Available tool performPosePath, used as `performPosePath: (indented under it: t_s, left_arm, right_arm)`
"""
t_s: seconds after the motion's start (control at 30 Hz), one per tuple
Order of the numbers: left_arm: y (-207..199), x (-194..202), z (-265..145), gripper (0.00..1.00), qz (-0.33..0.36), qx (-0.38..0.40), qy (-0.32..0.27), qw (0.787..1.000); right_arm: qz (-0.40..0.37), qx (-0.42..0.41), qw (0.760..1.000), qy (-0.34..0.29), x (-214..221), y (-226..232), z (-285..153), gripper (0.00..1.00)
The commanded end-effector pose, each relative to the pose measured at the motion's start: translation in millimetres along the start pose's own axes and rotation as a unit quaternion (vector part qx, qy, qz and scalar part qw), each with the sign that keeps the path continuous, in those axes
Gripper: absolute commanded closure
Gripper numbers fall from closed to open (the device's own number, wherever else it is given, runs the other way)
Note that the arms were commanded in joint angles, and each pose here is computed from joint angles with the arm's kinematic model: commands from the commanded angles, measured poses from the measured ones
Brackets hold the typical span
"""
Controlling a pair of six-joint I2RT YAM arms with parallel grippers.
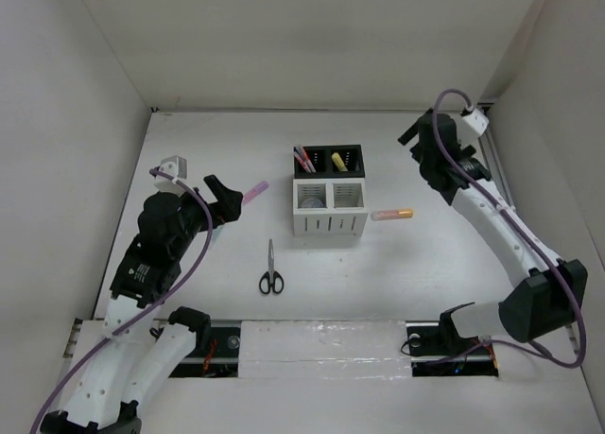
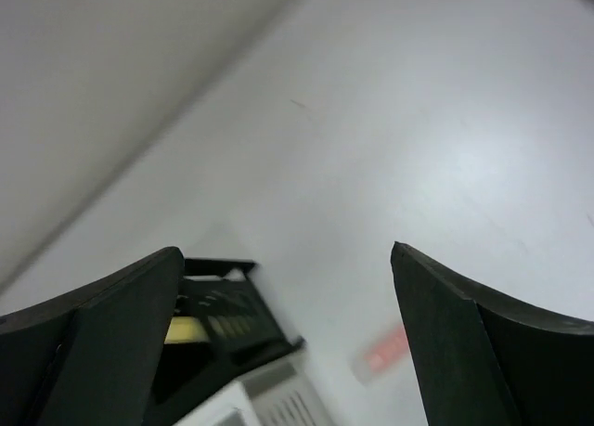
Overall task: Sort the stationery into containers
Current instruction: Pick up the stationery from the center of the board.
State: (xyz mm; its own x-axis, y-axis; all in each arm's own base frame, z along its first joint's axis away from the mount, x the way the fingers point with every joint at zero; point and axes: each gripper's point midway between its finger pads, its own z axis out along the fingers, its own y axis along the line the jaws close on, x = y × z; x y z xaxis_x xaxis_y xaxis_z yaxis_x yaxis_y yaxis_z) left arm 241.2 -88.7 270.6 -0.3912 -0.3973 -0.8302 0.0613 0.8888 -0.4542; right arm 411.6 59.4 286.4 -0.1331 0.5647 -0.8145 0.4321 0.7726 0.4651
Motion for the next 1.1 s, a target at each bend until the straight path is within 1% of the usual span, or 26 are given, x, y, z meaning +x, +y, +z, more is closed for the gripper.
performPosePath:
  t_s: [0.0,0.07,0.1,0.13,0.17,0.2,0.23,0.27,0.3,0.33,0.37,0.43,0.47,0.53,0.57,0.63,0.7,0.73,0.77,0.8,0.83,0.87,0.97,1.07]
  left_arm:
    - [-6,-12,0,0.0,0.001,0.008,-0.021,1.0]
    - [-8,-17,-7,0.0,0.0,0.015,-0.033,0.999]
    - [-8,-17,-7,0.0,-0.001,0.015,-0.033,0.999]
    - [-9,-18,-10,0.0,-0.001,0.017,-0.037,0.999]
    - [-8,-19,-10,0.0,-0.006,0.013,-0.039,0.999]
    - [-8,-21,-12,0.0,-0.006,0.016,-0.044,0.999]
    - [-8,-21,-12,0.0,-0.006,0.016,-0.044,0.999]
    - [-8,-21,-12,0.0,-0.006,0.016,-0.044,0.999]
    - [-9,-22,-14,0.0,-0.007,0.018,-0.048,0.999]
    - [-9,-22,-14,0.0,-0.007,0.018,-0.048,0.999]
    - [-9,-22,-14,0.0,-0.007,0.018,-0.048,0.999]
    - [-9,-23,-17,0.0,-0.007,0.021,-0.052,0.998]
    - [-9,-23,-17,0.0,-0.007,0.021,-0.052,0.998]
    - [-8,-21,-17,0.0,-0.007,0.021,-0.052,0.998]
    - [-8,-21,-17,0.0,-0.007,0.021,-0.052,0.998]
    - [-10,-21,-17,0.0,-0.007,0.025,-0.05,0.998]
    - [-10,-21,-17,0.0,-0.007,0.025,-0.05,0.998]
    - [-10,-21,-17,0.0,-0.007,0.025,-0.05,0.998]
    - [-9,-19,-15,0.0,-0.006,0.022,-0.046,0.999]
    - [-9,-19,-15,0.0,-0.006,0.022,-0.046,0.999]
    - [-9,-19,-15,0.0,-0.006,0.022,-0.046,0.999]
    - [-9,-19,-15,0.0,-0.006,0.022,-0.046,0.999]
    - [-10,-21,-17,0.0,-0.007,0.025,-0.05,0.998]
    - [-10,-21,-17,0.0,-0.007,0.025,-0.05,0.998]
  right_arm:
    - [-0.002,0.209,0.977,0.035,57,-88,-19,0.0]
    - [0.018,0.219,0.975,0.046,74,-89,-15,0.0]
    - [0.032,0.219,0.973,0.061,84,-87,-13,0.0]
    - [0.045,0.227,0.971,0.061,85,-85,-11,0.0]
    - [0.046,0.238,0.967,0.072,97,-86,-6,0.0]
    - [0.067,0.246,0.964,0.074,100,-84,-4,0.0]
    - [0.065,0.271,0.957,0.08,105,-93,-8,0.0]
    - [0.068,0.284,0.953,0.078,110,-91,-5,0.0]
    - [0.088,0.298,0.948,0.073,113,-93,-3,0.0]
    - [0.085,0.308,0.944,0.088,123,-96,-4,0.02]
    - [0.092,0.31,0.942,0.092,126,-97,1,0.02]
    - [0.095,0.321,0.936,0.111,142,-105,12,0.05]
    - [0.108,0.324,0.932,0.124,153,-109,21,0.05]
    - [0.101,0.318,0.934,0.131,160,-111,28,0.06]
    - [0.114,0.31,0.935,0.129,159,-107,33,0.06]
    - [0.11,0.315,0.934,0.131,169,-113,38,0.06]
    - [0.115,0.3,0.937,0.14,176,-106,45,0.06]
    - [0.103,0.308,0.934,0.152,186,-111,47,0.06]
    - [0.108,0.312,0.93,0.162,192,-113,51,0.06]
    - [0.108,0.32,0.926,0.169,197,-118,53,0.09]
    - [0.108,0.322,0.924,0.174,201,-118,55,0.16]
    - [0.105,0.325,0.923,0.176,204,-118,58,0.2]
    - [0.112,0.322,0.92,0.196,214,-118,55,0.2]
    - [0.111,0.323,0.918,0.201,217,-119,54,0.2]
